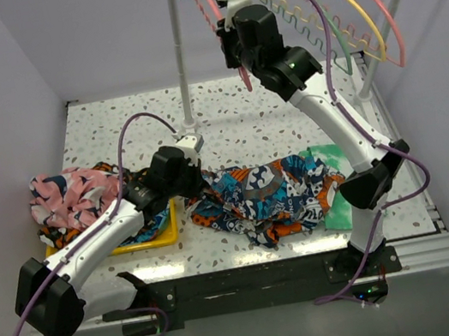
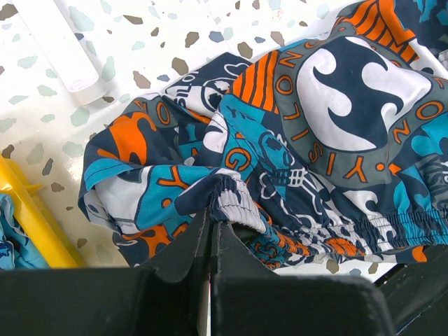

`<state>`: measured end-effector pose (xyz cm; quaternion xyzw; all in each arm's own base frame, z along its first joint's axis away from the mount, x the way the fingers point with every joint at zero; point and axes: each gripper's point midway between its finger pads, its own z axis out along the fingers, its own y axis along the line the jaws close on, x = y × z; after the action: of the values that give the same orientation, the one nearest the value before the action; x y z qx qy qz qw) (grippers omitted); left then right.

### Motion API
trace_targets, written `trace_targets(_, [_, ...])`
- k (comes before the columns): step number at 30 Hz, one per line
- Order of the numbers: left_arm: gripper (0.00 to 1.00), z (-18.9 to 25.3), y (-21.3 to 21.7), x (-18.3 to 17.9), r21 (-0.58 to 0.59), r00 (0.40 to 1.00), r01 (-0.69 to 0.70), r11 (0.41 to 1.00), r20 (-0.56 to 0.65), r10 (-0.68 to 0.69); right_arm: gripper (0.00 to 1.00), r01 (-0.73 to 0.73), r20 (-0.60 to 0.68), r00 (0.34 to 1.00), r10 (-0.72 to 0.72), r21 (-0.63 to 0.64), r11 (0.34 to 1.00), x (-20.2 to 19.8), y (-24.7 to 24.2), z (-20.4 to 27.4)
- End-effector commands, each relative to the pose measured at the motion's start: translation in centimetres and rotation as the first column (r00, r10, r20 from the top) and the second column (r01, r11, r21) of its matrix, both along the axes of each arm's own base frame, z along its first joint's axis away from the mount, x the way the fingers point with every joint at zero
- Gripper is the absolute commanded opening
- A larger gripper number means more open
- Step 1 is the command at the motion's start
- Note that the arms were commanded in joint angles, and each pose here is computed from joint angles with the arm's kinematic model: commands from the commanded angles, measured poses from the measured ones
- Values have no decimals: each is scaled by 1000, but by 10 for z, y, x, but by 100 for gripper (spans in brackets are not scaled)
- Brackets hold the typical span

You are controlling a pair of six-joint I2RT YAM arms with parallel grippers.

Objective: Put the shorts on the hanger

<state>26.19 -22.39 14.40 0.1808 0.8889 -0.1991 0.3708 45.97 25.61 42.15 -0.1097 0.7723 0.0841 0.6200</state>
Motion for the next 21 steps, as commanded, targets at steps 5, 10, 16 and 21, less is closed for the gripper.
trace_targets(5, [0, 10, -4, 4, -23, 999, 23, 999, 44, -22, 0, 36, 216, 974, -63, 124, 992, -16, -24, 82])
trace_targets(10, [0, 8, -3, 4, -20, 999, 22, 1000, 41, -21, 0, 42, 238, 968, -76, 144, 989, -21, -30, 87])
trace_targets(16, [0, 9, -4, 4, -23, 999, 23, 999, 41, -23, 0, 44, 231, 970, -78, 150, 988, -26, -33, 86])
trace_targets(21, [0, 8, -4, 5, -21, 999, 20, 1000, 38, -19, 0, 40, 211, 974, -76, 168, 985, -38, -39, 77])
